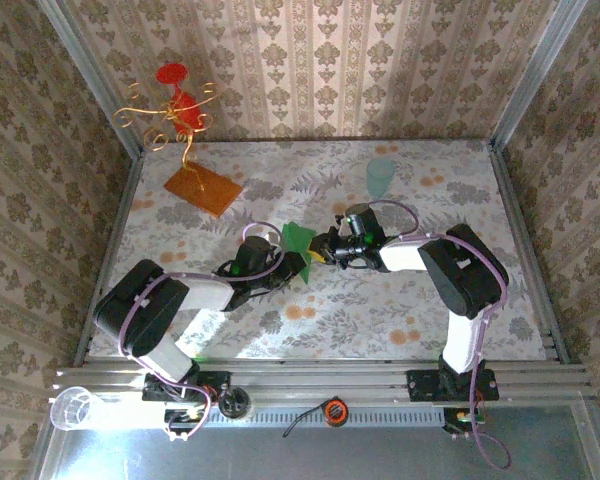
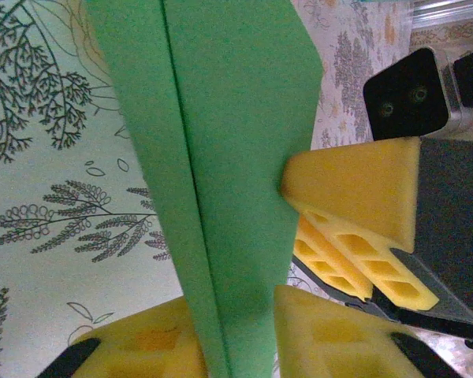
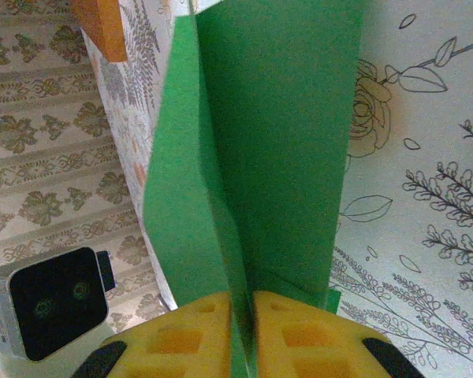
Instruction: Fold a paper plane with a square sheet of paper (pick it up from the middle)
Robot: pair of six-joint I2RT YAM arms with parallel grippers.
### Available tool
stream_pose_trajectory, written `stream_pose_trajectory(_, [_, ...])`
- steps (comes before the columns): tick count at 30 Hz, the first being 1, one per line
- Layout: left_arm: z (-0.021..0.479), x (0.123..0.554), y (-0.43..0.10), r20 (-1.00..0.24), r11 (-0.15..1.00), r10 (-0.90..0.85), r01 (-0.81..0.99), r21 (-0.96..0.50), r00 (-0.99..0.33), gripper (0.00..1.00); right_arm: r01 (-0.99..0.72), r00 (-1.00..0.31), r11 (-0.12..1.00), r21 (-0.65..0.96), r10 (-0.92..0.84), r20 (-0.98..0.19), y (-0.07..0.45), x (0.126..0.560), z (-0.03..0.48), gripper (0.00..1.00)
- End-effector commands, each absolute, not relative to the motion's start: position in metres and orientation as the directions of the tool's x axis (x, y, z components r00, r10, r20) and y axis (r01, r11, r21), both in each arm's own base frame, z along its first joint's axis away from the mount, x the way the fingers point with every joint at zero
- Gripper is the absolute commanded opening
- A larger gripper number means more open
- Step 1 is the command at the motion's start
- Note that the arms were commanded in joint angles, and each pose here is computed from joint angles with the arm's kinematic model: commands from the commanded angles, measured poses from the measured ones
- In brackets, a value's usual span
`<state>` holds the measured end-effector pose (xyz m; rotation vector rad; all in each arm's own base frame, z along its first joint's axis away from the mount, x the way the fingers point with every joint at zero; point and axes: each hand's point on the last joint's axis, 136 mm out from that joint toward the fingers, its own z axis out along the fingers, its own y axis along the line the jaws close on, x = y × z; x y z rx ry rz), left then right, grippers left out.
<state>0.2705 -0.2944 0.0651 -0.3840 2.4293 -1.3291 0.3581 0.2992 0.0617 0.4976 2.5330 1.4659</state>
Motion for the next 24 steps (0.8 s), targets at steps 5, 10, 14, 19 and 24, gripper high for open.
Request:
stream_pose_trajectory(5, [0.063,0.273,-0.295,-0.205,0.536,-0.372,-0.029,-0.844,-0.905,0.18,0.206,-0.92,0.522,0.828,0.391,-0.018,0.28,0.358,0.057,0.27])
stream_pose_trajectory(10, [0.064,0.276,-0.293,-0.203,0.534,-0.366,-0.026,-0.845,-0.908,0.11,0.194,-0.91,0.567,0.801,0.408,-0.068,0.263,0.359,0.063,0.4])
stream_pose_trajectory(14, [0.071,0.279,-0.291,-0.227,0.533,-0.355,0.004,-0.846,-0.907,0.09,0.187,-0.889,0.588,0.787,0.442,-0.119,0.244,0.362,0.07,0.5])
stream_pose_trajectory(19, [0.085,0.283,-0.284,-0.288,0.576,-0.319,0.056,-0.815,-0.903,0.06,0.166,-0.859,0.644,0.747,0.466,-0.211,0.217,0.363,0.08,0.59])
stream_pose_trajectory(24, [0.103,0.284,-0.271,-0.407,0.703,-0.192,0.164,-0.692,-0.893,0.06,0.145,-0.834,0.739,0.658,0.449,-0.32,0.192,0.359,0.089,0.63])
